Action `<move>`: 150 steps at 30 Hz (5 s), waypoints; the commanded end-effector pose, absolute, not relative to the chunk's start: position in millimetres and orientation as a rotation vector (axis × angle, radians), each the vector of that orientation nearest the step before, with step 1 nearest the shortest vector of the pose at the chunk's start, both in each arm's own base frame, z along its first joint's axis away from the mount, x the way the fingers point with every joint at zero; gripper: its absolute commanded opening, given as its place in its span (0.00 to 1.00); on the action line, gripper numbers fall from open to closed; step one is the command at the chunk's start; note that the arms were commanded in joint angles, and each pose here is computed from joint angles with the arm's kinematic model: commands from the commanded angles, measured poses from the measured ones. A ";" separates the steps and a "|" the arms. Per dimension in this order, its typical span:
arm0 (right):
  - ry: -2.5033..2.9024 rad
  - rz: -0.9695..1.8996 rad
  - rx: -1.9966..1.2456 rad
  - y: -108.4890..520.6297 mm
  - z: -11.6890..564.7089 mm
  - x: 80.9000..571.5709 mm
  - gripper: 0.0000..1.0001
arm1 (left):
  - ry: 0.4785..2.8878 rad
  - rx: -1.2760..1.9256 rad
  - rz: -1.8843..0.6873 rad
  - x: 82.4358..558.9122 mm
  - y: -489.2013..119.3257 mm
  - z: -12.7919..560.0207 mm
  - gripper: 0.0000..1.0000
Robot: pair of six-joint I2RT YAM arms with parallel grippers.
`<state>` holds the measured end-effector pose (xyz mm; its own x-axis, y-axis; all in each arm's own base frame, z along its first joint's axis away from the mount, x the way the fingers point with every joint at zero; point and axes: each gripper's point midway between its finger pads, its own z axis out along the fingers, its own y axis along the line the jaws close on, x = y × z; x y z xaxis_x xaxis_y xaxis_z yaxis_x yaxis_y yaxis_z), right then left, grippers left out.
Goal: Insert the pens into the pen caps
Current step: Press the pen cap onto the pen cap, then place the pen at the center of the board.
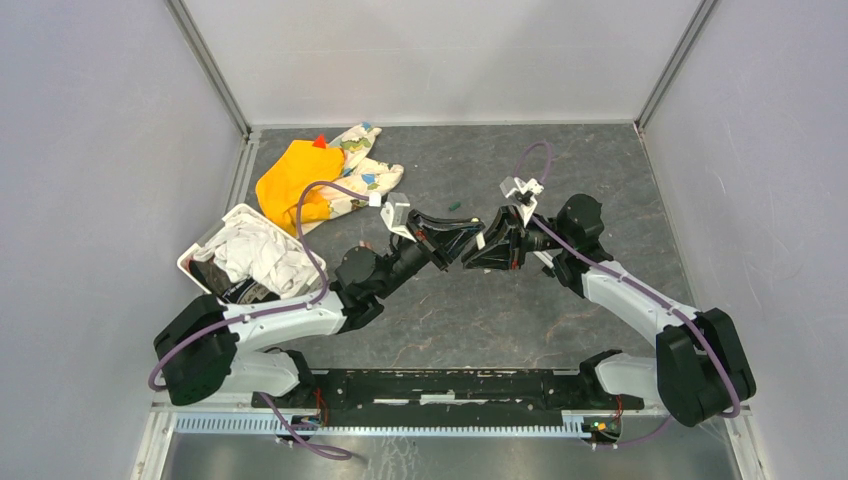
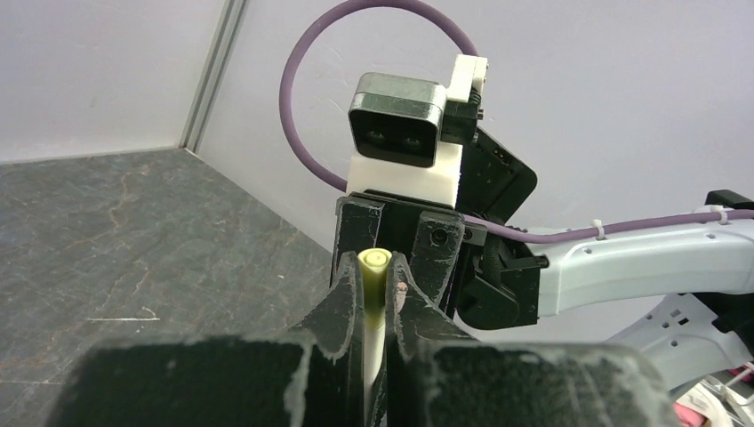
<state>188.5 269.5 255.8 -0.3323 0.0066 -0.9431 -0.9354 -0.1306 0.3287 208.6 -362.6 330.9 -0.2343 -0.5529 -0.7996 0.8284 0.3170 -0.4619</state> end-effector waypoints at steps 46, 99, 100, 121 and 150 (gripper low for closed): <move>1.316 1.426 -1.002 274.7 278.5 217.5 0.00 | 1.292 0.427 -1.416 211.3 -364.9 336.1 0.43; 1.620 0.720 -1.098 173.3 166.6 301.3 0.87 | 2.253 -0.197 -0.431 326.4 -175.7 92.1 0.02; 1.621 0.722 -1.098 173.3 166.1 301.5 0.87 | 2.264 -0.210 -0.409 329.3 -174.3 89.8 0.02; 1.641 0.728 -1.097 169.3 162.1 303.9 0.87 | 2.469 -0.402 -0.099 343.8 -151.3 41.2 0.16; 1.575 0.706 -1.086 156.8 177.6 301.5 0.87 | 2.272 -0.095 -0.569 337.3 -199.7 126.2 0.40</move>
